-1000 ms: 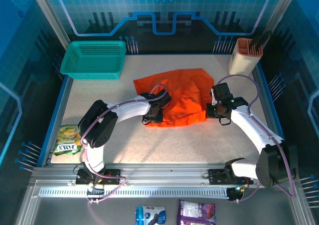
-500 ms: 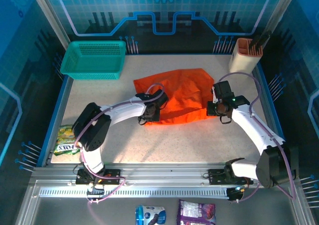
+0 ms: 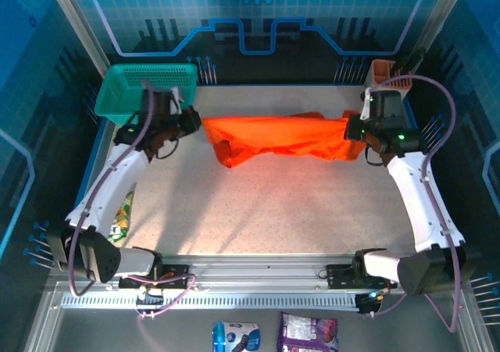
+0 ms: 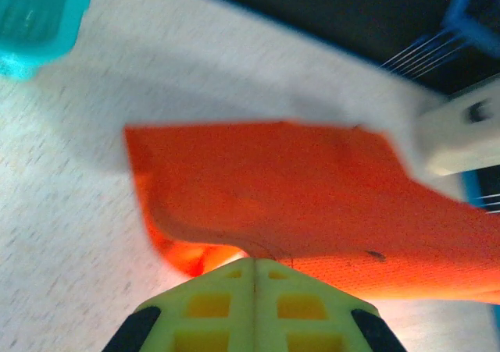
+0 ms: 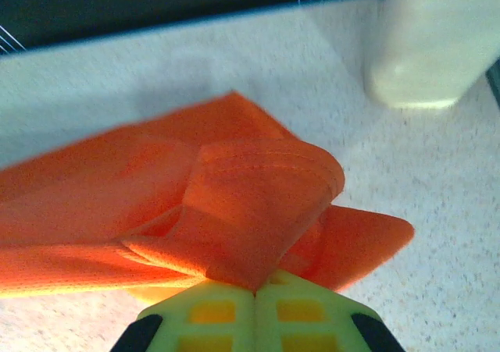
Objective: Fold the inside-out t-shirt
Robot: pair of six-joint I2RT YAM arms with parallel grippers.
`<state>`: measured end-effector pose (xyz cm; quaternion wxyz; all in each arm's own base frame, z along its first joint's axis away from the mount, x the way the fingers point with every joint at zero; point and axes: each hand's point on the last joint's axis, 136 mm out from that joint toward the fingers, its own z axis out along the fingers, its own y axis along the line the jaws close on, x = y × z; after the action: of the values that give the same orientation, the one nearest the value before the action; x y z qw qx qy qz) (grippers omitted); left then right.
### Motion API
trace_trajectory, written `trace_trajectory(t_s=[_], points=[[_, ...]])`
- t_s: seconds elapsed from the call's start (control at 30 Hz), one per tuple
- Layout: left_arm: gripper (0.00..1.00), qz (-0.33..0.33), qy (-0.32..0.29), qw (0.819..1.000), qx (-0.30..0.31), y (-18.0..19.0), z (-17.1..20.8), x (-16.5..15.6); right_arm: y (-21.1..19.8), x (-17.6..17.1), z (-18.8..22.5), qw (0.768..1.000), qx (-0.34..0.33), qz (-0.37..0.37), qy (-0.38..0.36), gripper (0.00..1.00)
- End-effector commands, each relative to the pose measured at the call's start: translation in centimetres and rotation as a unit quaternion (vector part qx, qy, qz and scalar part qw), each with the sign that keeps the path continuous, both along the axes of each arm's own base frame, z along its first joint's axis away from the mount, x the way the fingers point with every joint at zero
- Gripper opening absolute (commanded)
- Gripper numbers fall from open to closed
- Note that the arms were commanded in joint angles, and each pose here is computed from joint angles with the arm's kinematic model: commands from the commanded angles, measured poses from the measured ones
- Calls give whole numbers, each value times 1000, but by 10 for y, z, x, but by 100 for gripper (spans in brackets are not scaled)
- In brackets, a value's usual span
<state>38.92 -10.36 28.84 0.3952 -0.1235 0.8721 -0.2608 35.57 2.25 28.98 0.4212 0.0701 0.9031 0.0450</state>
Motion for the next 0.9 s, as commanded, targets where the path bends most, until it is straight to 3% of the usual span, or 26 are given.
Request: trace_trajectory(t_s=[0.0,0.1,0.3,0.43,0.73,0.87], points=[[0,-55,-43,992,-104,-6,49,-11,-4,-14,27,1000,3,4,-31,0],[0,-43,1,988,-149,2,18,-20,9,-29,4,999,34,28,-4,0],[0,-20,155,973,-169,-2,-111,-52,38,-66,-95,987,70,76,123,0],[0,-16,218,964,-152,0,-168,-62,41,-77,-142,979,69,75,174,0],[4,-48,260,956,-127,-11,-207,-44,24,-59,-182,979,26,37,201,0],[12,-51,263,958,-104,-13,-212,-27,15,-47,-189,979,10,16,201,0]])
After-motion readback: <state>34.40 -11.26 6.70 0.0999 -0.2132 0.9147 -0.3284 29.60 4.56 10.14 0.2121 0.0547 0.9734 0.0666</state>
